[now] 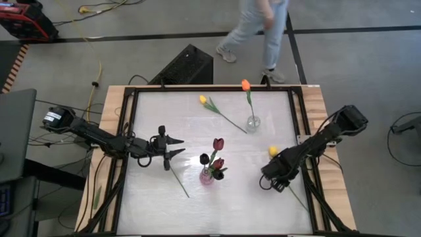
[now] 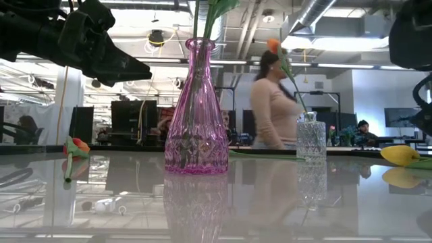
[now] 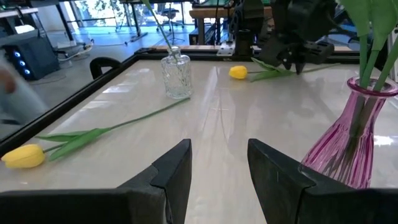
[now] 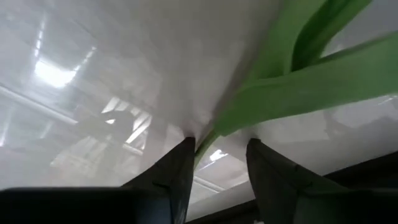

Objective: Sort flowers into vase by color
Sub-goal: Put the bottom right yellow flower into the transparent vase, then put the yellow flower into the transparent vase

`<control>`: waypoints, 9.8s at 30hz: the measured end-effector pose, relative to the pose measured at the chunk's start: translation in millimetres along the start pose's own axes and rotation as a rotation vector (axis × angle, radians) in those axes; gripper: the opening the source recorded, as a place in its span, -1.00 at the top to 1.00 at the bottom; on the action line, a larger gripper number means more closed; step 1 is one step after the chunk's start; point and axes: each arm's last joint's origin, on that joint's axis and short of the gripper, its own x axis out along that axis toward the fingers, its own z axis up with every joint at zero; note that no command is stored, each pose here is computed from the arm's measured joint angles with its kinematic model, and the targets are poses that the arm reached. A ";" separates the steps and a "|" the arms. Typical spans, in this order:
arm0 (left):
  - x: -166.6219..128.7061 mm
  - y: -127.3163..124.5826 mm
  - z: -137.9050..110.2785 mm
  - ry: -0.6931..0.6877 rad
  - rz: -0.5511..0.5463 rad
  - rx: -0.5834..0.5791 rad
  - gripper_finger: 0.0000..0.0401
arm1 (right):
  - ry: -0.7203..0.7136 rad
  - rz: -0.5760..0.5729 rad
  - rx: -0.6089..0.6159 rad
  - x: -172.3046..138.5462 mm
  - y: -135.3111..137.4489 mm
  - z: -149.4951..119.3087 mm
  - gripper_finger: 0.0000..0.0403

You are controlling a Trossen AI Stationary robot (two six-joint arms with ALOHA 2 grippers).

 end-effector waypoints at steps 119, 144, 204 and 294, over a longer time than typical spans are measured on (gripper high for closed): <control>-0.1 1.6 -4.5 0.040 0.048 0.009 0.27 | -0.601 0.807 -0.515 -192.2 7.8 -35.5 -0.07; -0.3 1.8 -6.2 0.056 0.049 0.017 0.27 | -1.181 0.033 -0.406 -165.7 69.3 152.8 0.11; -0.5 2.3 -8.7 0.079 0.060 0.029 0.27 | -1.021 0.126 -0.309 -176.6 4.2 292.7 0.87; -0.8 3.1 -12.0 0.108 0.080 0.019 0.27 | -2.128 -0.085 0.015 -139.1 -78.4 61.9 0.51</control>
